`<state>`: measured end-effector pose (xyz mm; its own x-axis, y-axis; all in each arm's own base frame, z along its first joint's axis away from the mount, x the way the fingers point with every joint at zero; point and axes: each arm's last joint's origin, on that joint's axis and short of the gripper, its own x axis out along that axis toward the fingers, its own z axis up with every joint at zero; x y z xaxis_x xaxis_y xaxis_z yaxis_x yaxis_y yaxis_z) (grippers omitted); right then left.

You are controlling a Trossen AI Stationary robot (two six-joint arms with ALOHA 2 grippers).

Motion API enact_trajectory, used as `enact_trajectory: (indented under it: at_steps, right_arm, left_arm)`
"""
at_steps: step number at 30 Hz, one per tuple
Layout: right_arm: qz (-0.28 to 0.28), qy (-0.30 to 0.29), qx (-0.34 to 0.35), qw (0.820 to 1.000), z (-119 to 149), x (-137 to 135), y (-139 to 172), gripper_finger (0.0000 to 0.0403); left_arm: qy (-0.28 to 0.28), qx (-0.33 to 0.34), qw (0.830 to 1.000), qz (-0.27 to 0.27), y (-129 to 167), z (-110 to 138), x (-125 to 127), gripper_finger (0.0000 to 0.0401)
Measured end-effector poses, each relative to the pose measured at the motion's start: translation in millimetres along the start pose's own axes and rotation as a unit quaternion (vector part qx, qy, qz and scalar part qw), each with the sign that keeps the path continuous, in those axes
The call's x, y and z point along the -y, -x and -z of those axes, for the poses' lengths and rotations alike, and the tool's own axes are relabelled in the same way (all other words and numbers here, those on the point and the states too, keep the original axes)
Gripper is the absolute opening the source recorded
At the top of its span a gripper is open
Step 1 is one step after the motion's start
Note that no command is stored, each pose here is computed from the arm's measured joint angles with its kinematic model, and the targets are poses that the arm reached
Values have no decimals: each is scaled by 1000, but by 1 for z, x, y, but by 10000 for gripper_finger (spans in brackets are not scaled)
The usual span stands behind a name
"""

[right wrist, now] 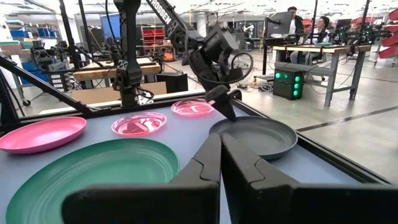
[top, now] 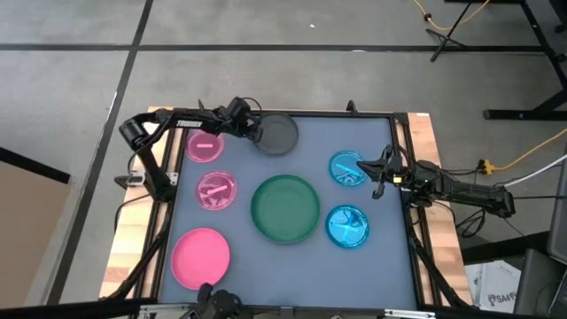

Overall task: Stack plastic plates
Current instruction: Stack the black plate on top of the green plate

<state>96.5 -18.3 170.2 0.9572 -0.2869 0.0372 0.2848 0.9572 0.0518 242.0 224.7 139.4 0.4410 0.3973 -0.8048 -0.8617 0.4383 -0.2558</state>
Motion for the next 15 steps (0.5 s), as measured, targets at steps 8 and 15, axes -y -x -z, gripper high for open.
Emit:
enact_trajectory:
  at_steps: [8, 15]
  right_arm:
    - [0, 0, 0, 1000, 0, 0, 0, 5]
    - [0, 0, 1, 1000, 0, 0, 0, 5]
  left_arm:
    - [-20, -13, 1000, -8, -12, 5, -2, 180]
    - [-44, -7, 999, -6, -15, 6, 1, 109]
